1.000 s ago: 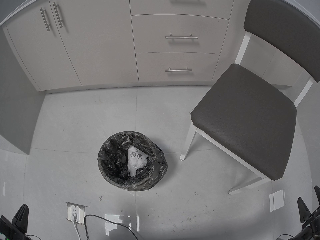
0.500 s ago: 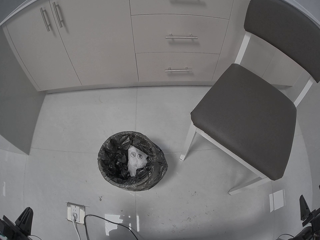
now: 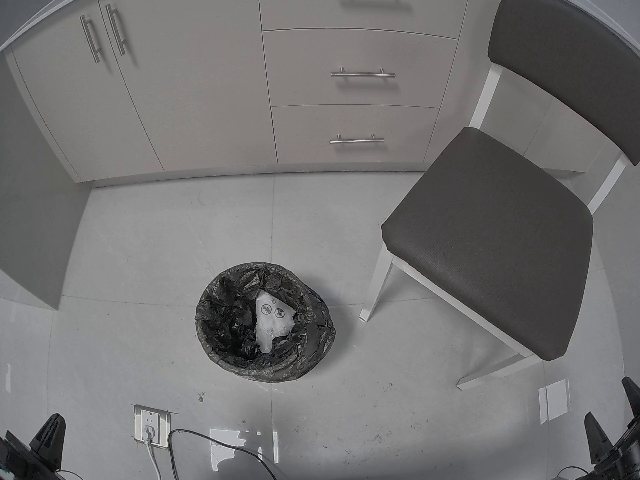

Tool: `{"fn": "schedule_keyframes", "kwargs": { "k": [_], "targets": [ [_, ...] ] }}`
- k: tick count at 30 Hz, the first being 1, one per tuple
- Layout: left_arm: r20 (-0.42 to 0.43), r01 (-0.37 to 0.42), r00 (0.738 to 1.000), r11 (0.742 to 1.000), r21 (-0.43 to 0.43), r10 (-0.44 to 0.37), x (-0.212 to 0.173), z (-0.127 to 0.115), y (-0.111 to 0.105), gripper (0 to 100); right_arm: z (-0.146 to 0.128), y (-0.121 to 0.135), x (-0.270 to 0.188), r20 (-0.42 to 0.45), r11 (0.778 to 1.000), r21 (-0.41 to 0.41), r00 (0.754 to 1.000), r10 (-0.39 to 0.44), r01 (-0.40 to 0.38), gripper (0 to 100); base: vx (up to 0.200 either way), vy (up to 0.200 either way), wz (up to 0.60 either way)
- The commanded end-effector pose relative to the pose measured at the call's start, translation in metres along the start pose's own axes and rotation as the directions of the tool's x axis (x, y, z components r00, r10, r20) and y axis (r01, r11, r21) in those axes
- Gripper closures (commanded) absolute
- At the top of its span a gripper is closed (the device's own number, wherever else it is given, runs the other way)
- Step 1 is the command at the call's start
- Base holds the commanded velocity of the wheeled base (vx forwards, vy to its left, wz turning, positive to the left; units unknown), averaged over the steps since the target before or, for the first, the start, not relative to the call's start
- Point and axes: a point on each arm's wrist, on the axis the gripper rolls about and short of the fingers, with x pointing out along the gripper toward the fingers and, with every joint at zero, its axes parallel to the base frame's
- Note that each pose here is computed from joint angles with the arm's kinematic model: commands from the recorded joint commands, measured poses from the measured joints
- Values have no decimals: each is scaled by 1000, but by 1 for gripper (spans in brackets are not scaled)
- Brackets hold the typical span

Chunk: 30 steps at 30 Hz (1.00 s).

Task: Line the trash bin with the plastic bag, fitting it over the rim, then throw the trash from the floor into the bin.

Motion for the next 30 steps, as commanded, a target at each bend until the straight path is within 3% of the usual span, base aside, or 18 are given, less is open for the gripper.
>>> {"fn": "schedule_keyframes", "kwargs": {
  "k": [1,2,3,30],
  "targets": [
    [9,-54,998,999,-7,54,-1,-1,1,100,-3,-2,-1,2,993,32,994,-112,112,0,0,0,0],
    [9,-54,998,999,-7,54,-1,-1,1,100,-3,-2,-1,2,993,32,994,-112,112,0,0,0,0],
    [-9,-100,995,995,0,100,0,-5,2,100,-3,-4,-2,-3,981,23,981,-193,193,0,0,0,0],
    [6,-112,994,994,-14,112,1,-7,3,100,-9,-4,-1,-41,987,-9,986,-161,161,0,0,0,0]
  ]
}}
